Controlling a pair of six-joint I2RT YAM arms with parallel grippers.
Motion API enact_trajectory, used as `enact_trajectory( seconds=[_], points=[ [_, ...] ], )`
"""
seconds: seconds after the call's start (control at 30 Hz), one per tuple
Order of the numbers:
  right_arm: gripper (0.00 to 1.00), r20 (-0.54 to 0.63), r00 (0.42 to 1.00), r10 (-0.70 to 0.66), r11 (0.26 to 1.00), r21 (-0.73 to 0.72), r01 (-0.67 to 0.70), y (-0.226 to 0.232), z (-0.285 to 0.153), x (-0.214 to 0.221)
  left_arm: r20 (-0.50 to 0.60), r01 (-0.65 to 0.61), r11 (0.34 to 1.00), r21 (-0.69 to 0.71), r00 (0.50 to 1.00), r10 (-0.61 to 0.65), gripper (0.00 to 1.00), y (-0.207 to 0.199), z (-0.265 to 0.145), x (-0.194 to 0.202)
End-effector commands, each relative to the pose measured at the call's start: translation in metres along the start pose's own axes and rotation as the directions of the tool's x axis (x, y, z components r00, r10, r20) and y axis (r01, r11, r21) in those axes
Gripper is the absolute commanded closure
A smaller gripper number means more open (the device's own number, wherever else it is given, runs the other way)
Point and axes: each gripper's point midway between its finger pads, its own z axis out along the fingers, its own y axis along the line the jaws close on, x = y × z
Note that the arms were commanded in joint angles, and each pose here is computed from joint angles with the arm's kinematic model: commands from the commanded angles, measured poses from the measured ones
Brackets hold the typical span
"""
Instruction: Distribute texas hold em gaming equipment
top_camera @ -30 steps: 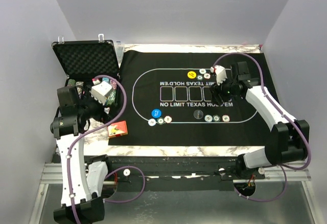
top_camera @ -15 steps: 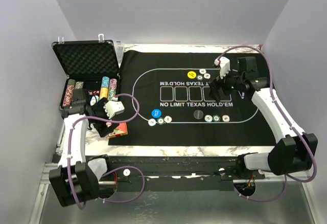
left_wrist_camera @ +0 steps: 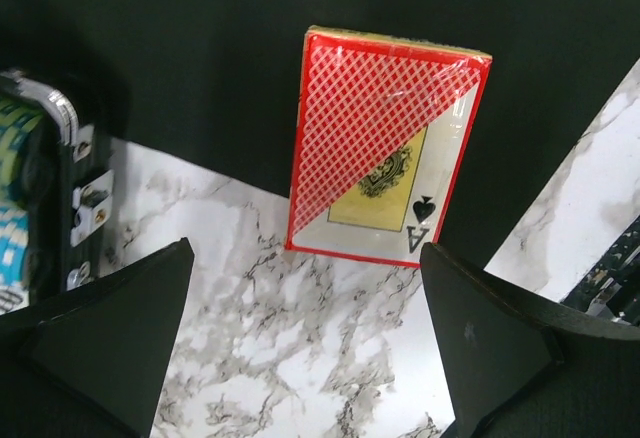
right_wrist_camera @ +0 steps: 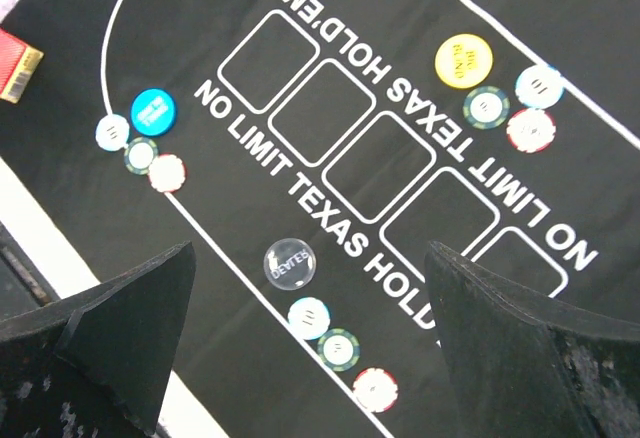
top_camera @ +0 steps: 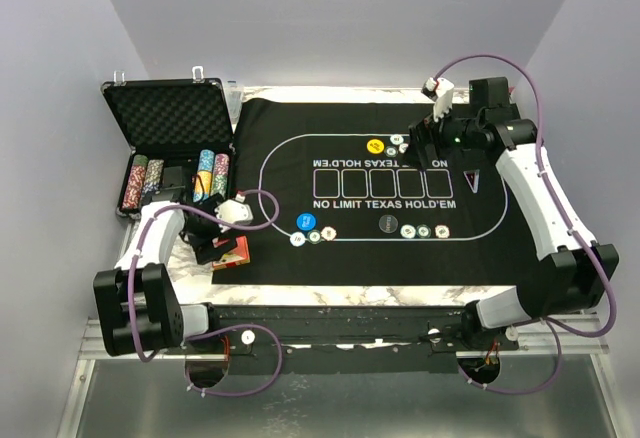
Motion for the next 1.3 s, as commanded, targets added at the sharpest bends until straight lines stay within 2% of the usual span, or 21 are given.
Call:
enact_trajectory(
  seconds=[0.0, 0.23, 0.43, 0.5, 0.6, 0.7, 0.8, 0.87, 0.93, 1.0, 1.07, 1.17, 1.27],
  points=[
    [0.0, -0.025, 0.994, 0.103, 0.993, -0.055, -0.105, 0.015, -0.002, 0.001, -0.033, -0.007, 0.999, 0.045, 0.999, 0.008, 0.01, -0.007, 0.014, -0.001],
    [0.0, -0.035, 0.989, 0.143, 0.988, -0.046, -0.144, 0.013, 0.0, 0.001, -0.094, -0.015, 0.991, 0.131, 0.995, 0.027, 0.01, -0.033, 0.039, 0.006],
    [0.0, -0.04, 0.984, 0.174, 0.984, -0.035, -0.176, 0.013, 0.0, 0.003, -0.156, -0.019, 0.991, 0.131, 0.987, 0.04, 0.01, -0.036, 0.045, 0.007],
    [0.01, -0.04, 0.982, 0.186, 0.982, -0.035, -0.187, 0.015, 0.0, 0.005, -0.178, -0.015, 0.991, 0.13, 0.983, 0.038, 0.1, -0.038, 0.048, 0.009],
    [0.02, -0.037, 0.976, 0.214, 0.976, -0.032, -0.216, 0.017, -0.001, 0.008, -0.178, 0.013, 0.993, 0.114, 0.984, 0.008, 0.33, -0.039, 0.049, 0.004],
    [0.02, -0.018, 0.972, 0.236, 0.971, -0.046, -0.236, 0.024, -0.003, 0.008, -0.137, 0.044, 0.994, 0.097, 0.99, -0.031, 0.51, -0.038, 0.04, -0.01],
    [0.02, 0.033, 0.952, 0.306, 0.952, -0.041, -0.304, 0.025, -0.001, 0.004, -0.102, 0.109, 0.989, 0.103, 0.99, -0.099, 0.67, -0.042, 0.026, -0.03],
    [0.04, 0.04, 0.923, 0.383, 0.921, -0.09, -0.379, 0.035, 0.001, 0.001, -0.088, 0.179, 0.978, 0.106, 0.982, -0.17, 0.77, -0.044, 0.017, -0.047],
    [0.09, 0.019, 0.897, 0.442, 0.885, -0.17, -0.433, 0.049, 0.004, 0.002, -0.064, 0.262, 0.96, 0.097, 0.965, -0.256, 0.84, -0.04, 0.006, -0.068],
    [0.11, -0.001, 0.836, 0.549, 0.819, -0.198, -0.538, 0.056, 0.012, 0.001, -0.034, 0.352, 0.931, 0.09, 0.936, -0.351, 0.91, -0.037, -0.005, -0.088],
    [0.12, 0.002, 0.804, 0.595, 0.779, -0.245, -0.577, 0.068, 0.019, -0.008, -0.009, 0.441, 0.894, 0.08, 0.897, -0.442, 0.92, -0.033, -0.012, -0.106],
    [0.12, -0.009, 0.796, 0.605, 0.757, -0.302, -0.579, 0.094, 0.035, -0.023, 0.016, 0.533, 0.841, 0.095, 0.844, -0.537, 0.92, -0.033, -0.019, -0.13],
    [0.12, -0.068, 0.798, 0.599, 0.733, -0.356, -0.58, 0.126, 0.055, -0.03, 0.023, 0.594, 0.797, 0.114, 0.8, -0.599, 0.92, -0.037, -0.023, -0.153]
  ],
)
